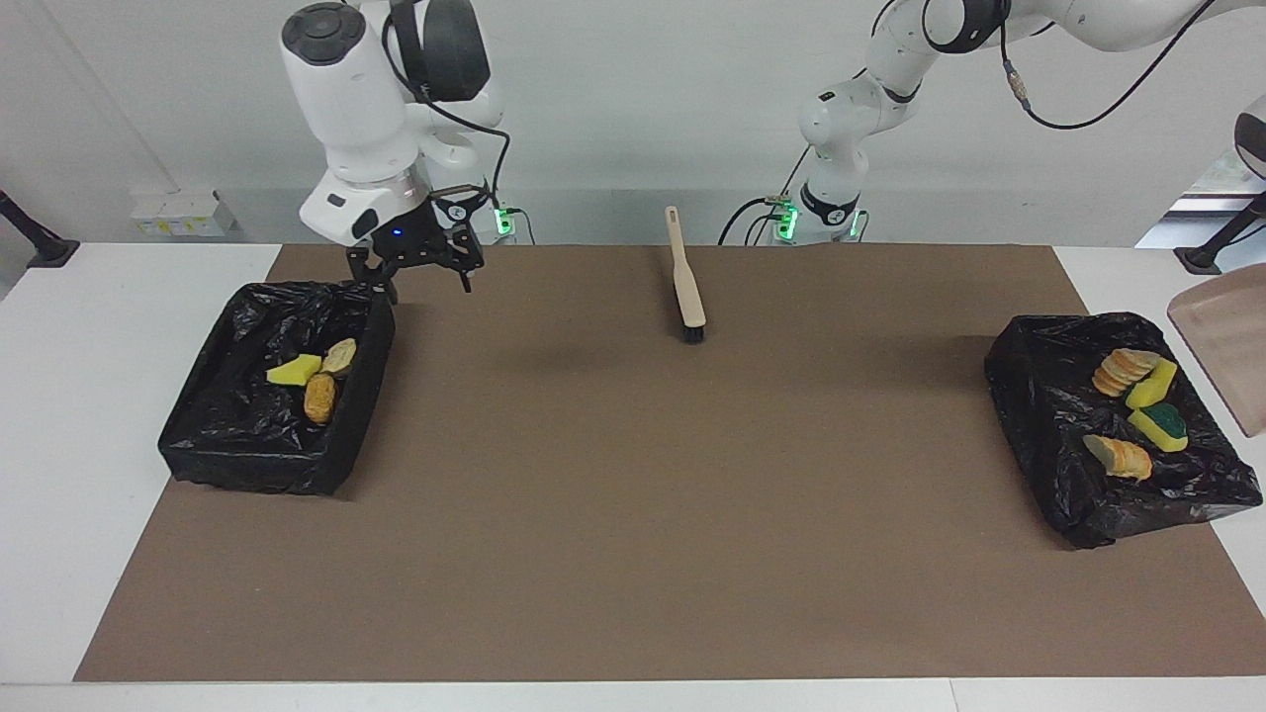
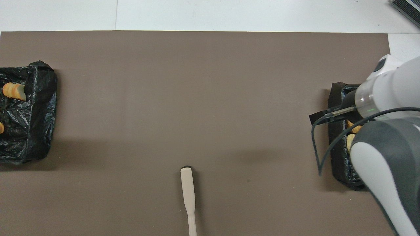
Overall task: Sweep and dump trash in bin
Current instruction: 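Bring the dustpan back with the left gripper while the right gripper withdraws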
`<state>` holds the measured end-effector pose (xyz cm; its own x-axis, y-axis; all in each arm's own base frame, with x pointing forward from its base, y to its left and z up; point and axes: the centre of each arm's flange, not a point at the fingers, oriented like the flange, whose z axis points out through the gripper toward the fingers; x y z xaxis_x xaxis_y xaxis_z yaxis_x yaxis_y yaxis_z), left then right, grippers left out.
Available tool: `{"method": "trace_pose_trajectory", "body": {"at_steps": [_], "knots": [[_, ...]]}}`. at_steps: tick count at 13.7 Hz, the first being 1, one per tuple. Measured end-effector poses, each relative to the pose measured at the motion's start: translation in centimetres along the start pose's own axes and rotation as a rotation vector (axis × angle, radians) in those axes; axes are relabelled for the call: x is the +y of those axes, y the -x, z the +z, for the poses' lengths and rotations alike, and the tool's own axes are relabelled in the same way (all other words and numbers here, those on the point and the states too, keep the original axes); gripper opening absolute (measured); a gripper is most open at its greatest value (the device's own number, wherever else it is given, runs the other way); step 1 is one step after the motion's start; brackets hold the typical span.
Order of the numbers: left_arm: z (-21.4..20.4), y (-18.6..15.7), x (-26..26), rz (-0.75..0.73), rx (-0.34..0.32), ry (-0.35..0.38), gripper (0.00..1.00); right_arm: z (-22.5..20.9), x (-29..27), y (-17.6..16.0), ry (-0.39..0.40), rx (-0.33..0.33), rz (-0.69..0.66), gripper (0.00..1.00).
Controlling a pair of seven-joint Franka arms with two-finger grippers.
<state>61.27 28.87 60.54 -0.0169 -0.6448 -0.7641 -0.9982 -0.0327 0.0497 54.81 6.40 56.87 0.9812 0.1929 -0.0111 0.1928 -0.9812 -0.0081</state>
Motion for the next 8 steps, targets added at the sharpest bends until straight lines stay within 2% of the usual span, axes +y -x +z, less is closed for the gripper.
{"method": "trace_pose_trajectory", "body": {"at_steps": [4, 6, 8], "knots": [[-2.2, -1.0, 0.0, 0.008, 0.019, 0.012, 0.33, -0.7, 3.8, 0.5, -0.001, -0.001, 0.058, 1.0], [-2.1, -1.4, 0.3, -0.012, 0.1, 0.019, 0.33, -1.0, 5.9, 0.8, -0.001, 0.004, 0.096, 1.0], [-1.7, -2.0, 0.7, -0.035, 0.221, 0.03, 0.33, -1.0, 7.8, 1.2, -0.002, 0.004, 0.133, 1.0]]}}
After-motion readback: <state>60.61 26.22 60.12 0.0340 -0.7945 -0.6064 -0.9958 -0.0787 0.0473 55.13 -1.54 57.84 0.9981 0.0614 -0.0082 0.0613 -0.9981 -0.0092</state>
